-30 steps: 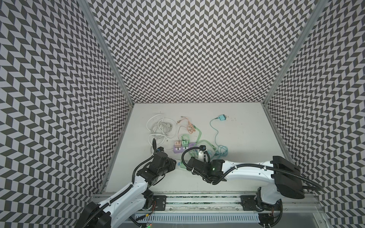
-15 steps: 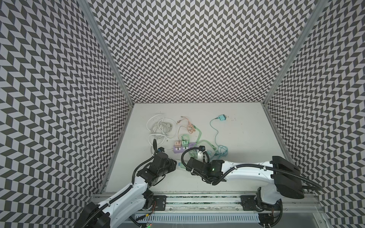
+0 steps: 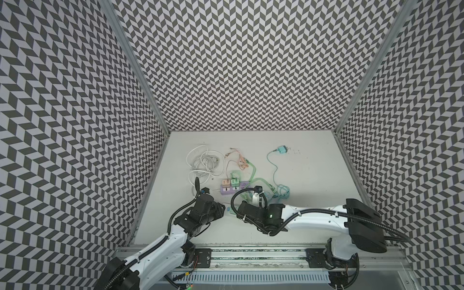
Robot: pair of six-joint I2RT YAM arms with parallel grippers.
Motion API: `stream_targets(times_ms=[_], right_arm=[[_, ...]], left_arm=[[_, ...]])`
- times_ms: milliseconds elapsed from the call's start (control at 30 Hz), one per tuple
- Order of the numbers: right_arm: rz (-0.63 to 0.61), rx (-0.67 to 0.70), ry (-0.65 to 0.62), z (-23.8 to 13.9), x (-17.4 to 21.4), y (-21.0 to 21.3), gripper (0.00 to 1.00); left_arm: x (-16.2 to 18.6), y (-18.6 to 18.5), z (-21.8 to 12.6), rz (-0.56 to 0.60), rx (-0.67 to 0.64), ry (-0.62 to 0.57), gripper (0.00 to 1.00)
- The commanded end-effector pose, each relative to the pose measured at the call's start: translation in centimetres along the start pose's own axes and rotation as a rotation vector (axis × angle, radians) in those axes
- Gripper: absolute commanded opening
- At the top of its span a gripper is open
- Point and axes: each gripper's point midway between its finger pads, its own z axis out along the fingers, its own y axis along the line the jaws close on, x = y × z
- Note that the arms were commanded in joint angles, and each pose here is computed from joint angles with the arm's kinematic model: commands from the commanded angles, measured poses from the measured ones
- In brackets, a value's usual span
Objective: Insert the plug
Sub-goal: 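Align the teal charger's prongs over a white strip socket with the right gripper, then press the teal charger down into the white strip socket with the right gripper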
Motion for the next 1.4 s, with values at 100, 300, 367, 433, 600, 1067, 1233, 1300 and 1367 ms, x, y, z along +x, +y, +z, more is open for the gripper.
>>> stream_targets(times_ms=[100, 300, 367, 433, 600, 1067, 1233, 1300, 1367], right_arm=[[-0.004, 0.05, -0.009, 0.5, 0.4, -0.9, 0.0], [-0.013, 0.078, -0.021, 1.1, 0.4, -1.0, 0.0], [-0.022, 0.092, -0.029, 1.4, 0.3, -1.0, 0.0], [-0.032, 0.102, -0.035, 1.6, 0.3, -0.9, 0.0], [-0.044, 0.11, -0.038, 2.1, 0.3, -0.7, 0.0], [-0.184, 0.163, -0.028, 4.0, -0.6, -0.7, 0.0], [-0.24, 0.17, -0.015, 4.6, -0.8, -0.8, 0.0], [-0.259, 0.17, 0.0, 4.8, -0.8, -0.7, 0.0], [-0.267, 0.167, 0.025, 5.3, -0.5, -0.8, 0.0]], left_arm=[[1.1, 0.9, 0.1, -0.011, -0.024, 0.033, 0.31], [1.5, 0.3, 0.0, -0.013, 0.016, 0.044, 0.31], [1.6, 0.1, 0.0, -0.015, 0.036, 0.05, 0.3], [1.9, -0.2, 0.0, -0.014, 0.056, 0.058, 0.29], [2.5, -0.4, 0.0, -0.008, 0.081, 0.077, 0.27], [3.1, -1.6, -0.2, 0.014, 0.137, 0.099, 0.27], [3.2, -1.8, -0.2, 0.028, 0.137, 0.107, 0.27], [3.3, -1.8, -0.1, 0.028, 0.135, 0.11, 0.27], [3.2, -1.7, -0.1, 0.027, 0.132, 0.107, 0.28]])
